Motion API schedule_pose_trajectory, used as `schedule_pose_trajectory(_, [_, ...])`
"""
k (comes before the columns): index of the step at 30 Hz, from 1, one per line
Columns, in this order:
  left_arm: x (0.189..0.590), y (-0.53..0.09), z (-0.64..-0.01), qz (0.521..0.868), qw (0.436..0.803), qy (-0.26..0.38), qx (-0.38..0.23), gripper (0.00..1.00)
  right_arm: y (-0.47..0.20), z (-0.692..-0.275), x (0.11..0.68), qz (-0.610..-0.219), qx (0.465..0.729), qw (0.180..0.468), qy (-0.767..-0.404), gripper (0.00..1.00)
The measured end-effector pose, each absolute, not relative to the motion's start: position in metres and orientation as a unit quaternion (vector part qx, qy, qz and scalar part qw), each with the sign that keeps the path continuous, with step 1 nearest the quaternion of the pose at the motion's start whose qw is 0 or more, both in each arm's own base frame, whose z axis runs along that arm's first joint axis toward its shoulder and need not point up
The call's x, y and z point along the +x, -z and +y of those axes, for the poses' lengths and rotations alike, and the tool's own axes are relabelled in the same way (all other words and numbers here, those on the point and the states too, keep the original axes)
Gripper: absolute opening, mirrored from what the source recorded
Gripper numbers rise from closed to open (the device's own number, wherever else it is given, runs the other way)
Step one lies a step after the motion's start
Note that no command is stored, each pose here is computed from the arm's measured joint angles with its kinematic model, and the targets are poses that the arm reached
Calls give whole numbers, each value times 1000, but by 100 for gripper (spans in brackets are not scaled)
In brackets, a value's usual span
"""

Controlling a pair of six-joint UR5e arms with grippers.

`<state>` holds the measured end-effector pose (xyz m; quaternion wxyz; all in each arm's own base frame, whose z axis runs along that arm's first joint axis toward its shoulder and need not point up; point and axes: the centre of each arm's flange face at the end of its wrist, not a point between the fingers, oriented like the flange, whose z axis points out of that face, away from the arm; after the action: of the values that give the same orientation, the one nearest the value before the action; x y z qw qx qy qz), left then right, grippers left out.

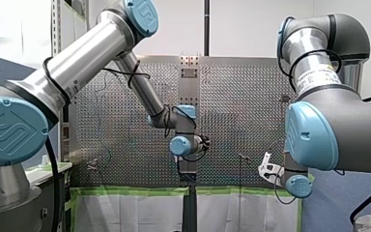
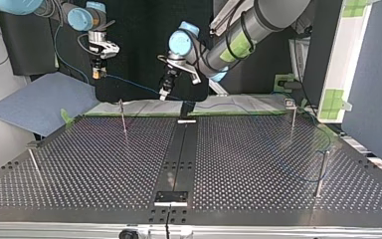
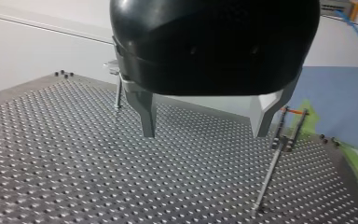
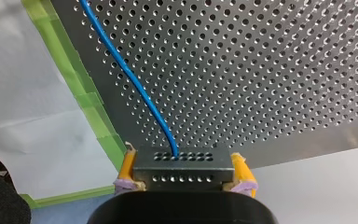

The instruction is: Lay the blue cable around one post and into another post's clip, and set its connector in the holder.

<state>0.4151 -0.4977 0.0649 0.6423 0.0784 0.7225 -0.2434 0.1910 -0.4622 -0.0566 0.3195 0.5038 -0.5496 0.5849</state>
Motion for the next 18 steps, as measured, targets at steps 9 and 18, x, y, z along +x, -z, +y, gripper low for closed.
schedule_pose_trajectory(9, [415, -21, -496, 723, 644, 239, 75, 100, 57, -462, 191, -550, 503, 319, -586, 0])
schedule_pose_trajectory(18, [414, 19, -489, 723, 650, 224, 71, 100, 56, -462, 192, -550, 502, 318, -586, 0])
